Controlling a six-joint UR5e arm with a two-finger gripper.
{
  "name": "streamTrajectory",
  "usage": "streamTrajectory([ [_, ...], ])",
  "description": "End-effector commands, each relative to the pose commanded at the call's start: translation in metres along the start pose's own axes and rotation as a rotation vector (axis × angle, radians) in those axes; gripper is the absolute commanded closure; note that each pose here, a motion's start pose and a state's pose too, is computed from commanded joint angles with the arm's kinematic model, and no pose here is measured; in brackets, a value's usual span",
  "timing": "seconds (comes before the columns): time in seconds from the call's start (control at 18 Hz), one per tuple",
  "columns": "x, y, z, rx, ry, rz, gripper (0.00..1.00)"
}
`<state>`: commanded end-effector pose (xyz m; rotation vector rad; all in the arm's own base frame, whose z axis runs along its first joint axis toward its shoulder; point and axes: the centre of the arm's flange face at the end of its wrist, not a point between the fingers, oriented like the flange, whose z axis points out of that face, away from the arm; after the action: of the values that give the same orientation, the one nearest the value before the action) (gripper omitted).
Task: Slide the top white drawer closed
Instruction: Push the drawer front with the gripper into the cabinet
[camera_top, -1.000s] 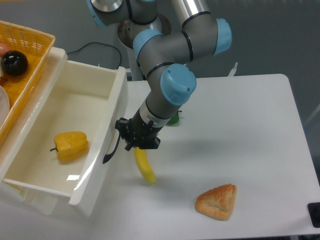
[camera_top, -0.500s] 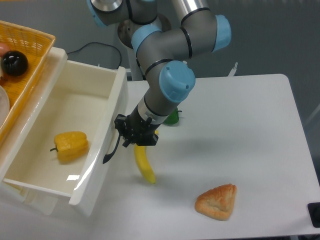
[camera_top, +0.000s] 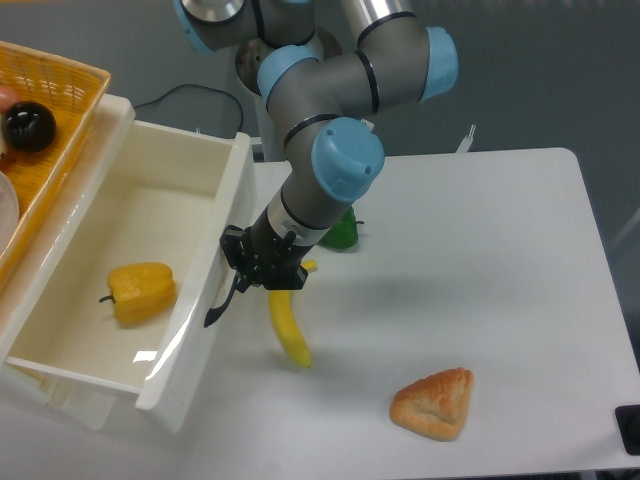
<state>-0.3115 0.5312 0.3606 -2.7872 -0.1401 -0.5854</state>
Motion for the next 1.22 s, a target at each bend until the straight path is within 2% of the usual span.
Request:
streamTrajectory([
  [1.22,0.049,-0.018,0.022,-0.025,0.028,0.025,0.93],
])
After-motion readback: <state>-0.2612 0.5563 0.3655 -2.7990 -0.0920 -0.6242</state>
